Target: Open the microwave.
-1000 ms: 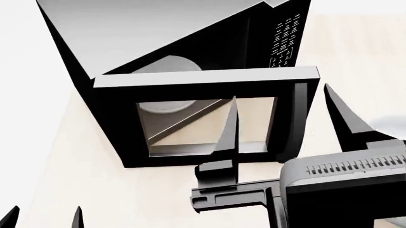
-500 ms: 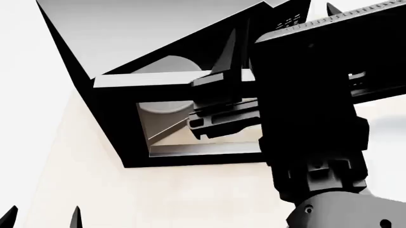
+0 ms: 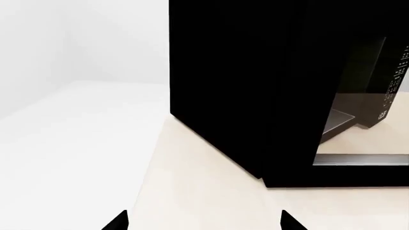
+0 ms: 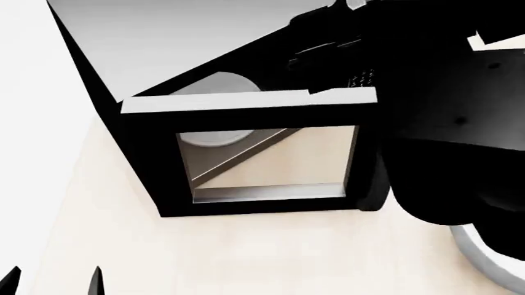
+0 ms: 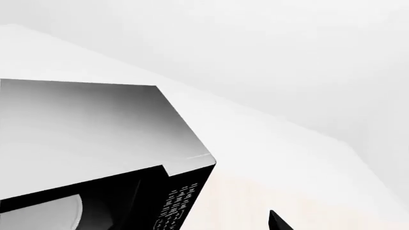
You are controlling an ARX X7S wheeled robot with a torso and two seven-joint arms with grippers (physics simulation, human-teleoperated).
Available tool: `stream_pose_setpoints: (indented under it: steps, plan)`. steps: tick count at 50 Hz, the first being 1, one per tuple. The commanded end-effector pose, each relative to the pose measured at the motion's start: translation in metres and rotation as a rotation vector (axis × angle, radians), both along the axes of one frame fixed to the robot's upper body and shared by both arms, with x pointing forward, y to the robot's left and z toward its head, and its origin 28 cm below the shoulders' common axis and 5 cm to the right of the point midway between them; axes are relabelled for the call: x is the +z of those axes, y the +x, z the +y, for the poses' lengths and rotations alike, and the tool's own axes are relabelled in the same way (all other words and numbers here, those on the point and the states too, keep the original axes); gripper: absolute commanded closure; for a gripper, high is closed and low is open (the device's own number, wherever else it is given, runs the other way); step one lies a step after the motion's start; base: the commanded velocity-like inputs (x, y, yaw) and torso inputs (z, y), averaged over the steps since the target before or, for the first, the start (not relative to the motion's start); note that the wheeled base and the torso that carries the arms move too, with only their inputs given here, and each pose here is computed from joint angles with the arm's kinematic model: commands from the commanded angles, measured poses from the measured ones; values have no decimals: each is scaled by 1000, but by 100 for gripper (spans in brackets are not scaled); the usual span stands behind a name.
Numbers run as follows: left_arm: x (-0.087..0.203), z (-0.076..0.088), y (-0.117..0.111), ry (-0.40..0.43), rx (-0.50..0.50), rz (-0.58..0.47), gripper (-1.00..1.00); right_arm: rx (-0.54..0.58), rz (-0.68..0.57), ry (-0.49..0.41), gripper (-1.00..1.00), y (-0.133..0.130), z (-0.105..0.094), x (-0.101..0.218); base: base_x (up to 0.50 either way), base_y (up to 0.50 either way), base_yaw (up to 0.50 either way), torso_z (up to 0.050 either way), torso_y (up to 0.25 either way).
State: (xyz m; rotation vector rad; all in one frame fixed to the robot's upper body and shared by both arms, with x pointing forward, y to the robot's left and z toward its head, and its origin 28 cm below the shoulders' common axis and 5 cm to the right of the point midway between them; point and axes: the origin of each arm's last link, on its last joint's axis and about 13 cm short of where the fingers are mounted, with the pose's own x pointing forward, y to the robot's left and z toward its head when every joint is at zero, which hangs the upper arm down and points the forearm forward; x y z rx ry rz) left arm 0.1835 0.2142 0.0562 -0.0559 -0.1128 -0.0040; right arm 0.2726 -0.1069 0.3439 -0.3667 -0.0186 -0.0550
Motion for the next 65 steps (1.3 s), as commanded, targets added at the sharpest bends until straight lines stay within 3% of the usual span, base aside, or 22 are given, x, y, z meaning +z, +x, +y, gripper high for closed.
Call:
stream_pose_setpoints:
  steps: [1,14,20,41,65]
  plan:
    - [0,0,0,-3,-2,0,-100,-41,135,-11,-100,24,-4,14,0,0,0,0,0]
    - [2,2,0,-9,-2,-5,-100,-88,274,-10,-100,42,-9,16,0,0,0,0,0]
    - [1,2,0,-9,2,-5,-100,-43,313,77,-100,47,-8,13,0,0,0,0,0]
    - [3,2,-1,-12,-6,-11,-100,-57,399,60,-100,56,-4,4,0,0,0,0,0]
    - [5,2,-3,-14,-5,-15,-100,-69,474,29,-100,51,-11,-6,0,0,0,0,0]
